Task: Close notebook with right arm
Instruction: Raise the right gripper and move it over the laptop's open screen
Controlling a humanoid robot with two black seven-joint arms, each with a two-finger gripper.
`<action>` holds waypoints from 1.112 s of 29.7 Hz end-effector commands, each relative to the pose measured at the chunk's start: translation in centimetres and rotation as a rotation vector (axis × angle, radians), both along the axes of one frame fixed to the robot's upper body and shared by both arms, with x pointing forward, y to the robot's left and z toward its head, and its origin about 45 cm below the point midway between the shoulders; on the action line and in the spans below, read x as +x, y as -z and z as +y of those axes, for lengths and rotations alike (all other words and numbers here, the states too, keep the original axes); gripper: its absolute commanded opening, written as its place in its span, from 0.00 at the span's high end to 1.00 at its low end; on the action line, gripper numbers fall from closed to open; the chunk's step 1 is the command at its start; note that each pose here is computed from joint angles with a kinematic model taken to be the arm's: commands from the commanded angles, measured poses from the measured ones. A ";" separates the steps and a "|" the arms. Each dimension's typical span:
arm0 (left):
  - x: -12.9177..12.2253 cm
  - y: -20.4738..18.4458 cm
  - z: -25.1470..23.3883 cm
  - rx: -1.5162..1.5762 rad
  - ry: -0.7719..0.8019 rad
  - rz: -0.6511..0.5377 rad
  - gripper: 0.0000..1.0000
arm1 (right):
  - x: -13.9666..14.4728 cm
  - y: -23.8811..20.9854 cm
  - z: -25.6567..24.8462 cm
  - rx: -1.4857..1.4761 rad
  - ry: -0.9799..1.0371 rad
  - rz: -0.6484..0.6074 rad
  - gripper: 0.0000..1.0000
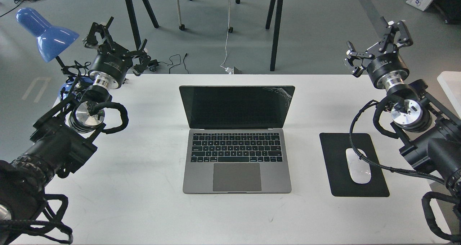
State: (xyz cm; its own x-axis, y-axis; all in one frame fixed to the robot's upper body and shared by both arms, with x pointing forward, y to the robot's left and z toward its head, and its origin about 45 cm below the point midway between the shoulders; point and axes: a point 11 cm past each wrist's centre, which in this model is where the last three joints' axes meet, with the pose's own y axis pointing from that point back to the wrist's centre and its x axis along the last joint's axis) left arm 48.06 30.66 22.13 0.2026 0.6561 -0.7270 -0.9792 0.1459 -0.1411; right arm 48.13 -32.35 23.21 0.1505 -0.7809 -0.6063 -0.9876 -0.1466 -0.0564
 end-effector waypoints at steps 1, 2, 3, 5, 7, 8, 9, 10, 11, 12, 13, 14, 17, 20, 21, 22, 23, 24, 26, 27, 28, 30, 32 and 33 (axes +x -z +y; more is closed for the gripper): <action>0.0 0.0 0.0 0.001 0.001 0.001 0.00 | 0.5 0.2 4.2 -0.047 -0.102 0.012 0.00; 0.0 0.0 0.0 0.001 0.001 0.001 0.00 | 0.5 0.5 5.4 -0.055 -0.128 0.016 0.00; 0.0 0.0 0.0 0.001 0.001 0.001 0.00 | 0.5 0.5 6.3 -0.062 -0.150 0.018 0.00; 0.0 0.0 0.0 0.001 0.001 0.001 0.00 | 0.5 0.8 8.2 -0.070 -0.191 0.024 0.00; 0.0 0.0 0.0 0.001 0.001 0.001 0.00 | 0.1 1.4 9.7 -0.081 -0.227 0.035 0.00; 0.0 0.0 0.0 0.001 0.001 0.001 0.00 | 0.0 1.7 10.3 -0.090 -0.246 0.040 0.00; 0.0 0.0 0.0 0.001 0.001 0.001 0.00 | -0.3 2.0 10.8 -0.101 -0.266 0.045 0.00; 0.0 0.0 0.0 0.001 0.001 0.001 0.00 | -0.5 2.3 11.3 -0.117 -0.288 0.051 0.00; 0.0 0.0 0.0 0.001 0.001 0.001 0.00 | -0.8 2.5 11.8 -0.130 -0.308 0.055 0.00; 0.0 0.0 0.0 0.001 0.001 0.001 0.00 | -1.0 2.8 12.3 -0.146 -0.329 0.060 0.00; 0.0 0.0 0.0 0.001 0.001 0.001 0.00 | -1.4 3.2 12.7 -0.165 -0.354 0.067 0.00; 0.0 0.0 0.0 0.001 0.001 0.001 0.00 | -1.8 3.6 13.1 -0.181 -0.379 0.073 0.00; 0.0 0.0 0.0 0.001 0.001 0.001 0.00 | -2.7 3.9 13.8 -0.196 -0.430 0.074 0.00; 0.0 0.0 0.0 0.001 0.001 0.001 0.00 | -3.6 4.1 12.5 -0.233 -0.456 0.078 0.00; 0.0 0.0 0.0 0.001 0.001 0.001 0.00 | -4.1 4.3 12.3 -0.254 -0.472 0.081 0.00; 0.0 0.0 0.0 0.001 0.001 0.001 0.00 | -4.5 4.5 12.2 -0.283 -0.499 0.081 0.00; 0.0 0.0 0.0 0.001 0.001 0.001 0.00 | -4.9 4.7 12.1 -0.306 -0.526 0.079 0.00; 0.0 0.0 0.0 0.001 0.001 0.001 0.00 | -5.2 4.7 12.1 -0.318 -0.547 0.074 0.00; 0.0 0.0 0.0 0.001 0.001 0.001 0.00 | -5.9 5.0 12.1 -0.333 -0.587 0.072 0.00; 0.0 0.0 0.0 0.001 0.001 0.001 0.00 | -6.4 5.3 12.4 -0.329 -0.607 0.073 0.00; 0.0 0.0 0.0 0.001 0.001 0.001 0.00 | -6.7 5.3 12.6 -0.327 -0.623 0.070 0.00; 0.0 0.0 0.0 0.001 0.001 0.001 0.00 | -7.4 5.3 13.1 -0.327 -0.649 0.067 0.00; 0.0 0.0 0.0 0.001 0.001 0.001 0.00 | -8.1 5.8 13.4 -0.334 -0.671 0.070 0.00; 0.0 0.0 0.0 0.001 0.001 0.001 0.00 | -8.6 6.2 13.6 -0.344 -0.686 0.073 0.00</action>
State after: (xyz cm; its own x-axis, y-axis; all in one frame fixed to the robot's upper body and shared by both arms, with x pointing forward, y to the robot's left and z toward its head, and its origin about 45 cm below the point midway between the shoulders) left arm 48.05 30.65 22.12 0.2026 0.6566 -0.7265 -0.9792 0.1468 -0.1403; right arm 40.66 -19.27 17.72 0.6153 -0.6904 -0.3804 -0.6953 -0.7027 0.1507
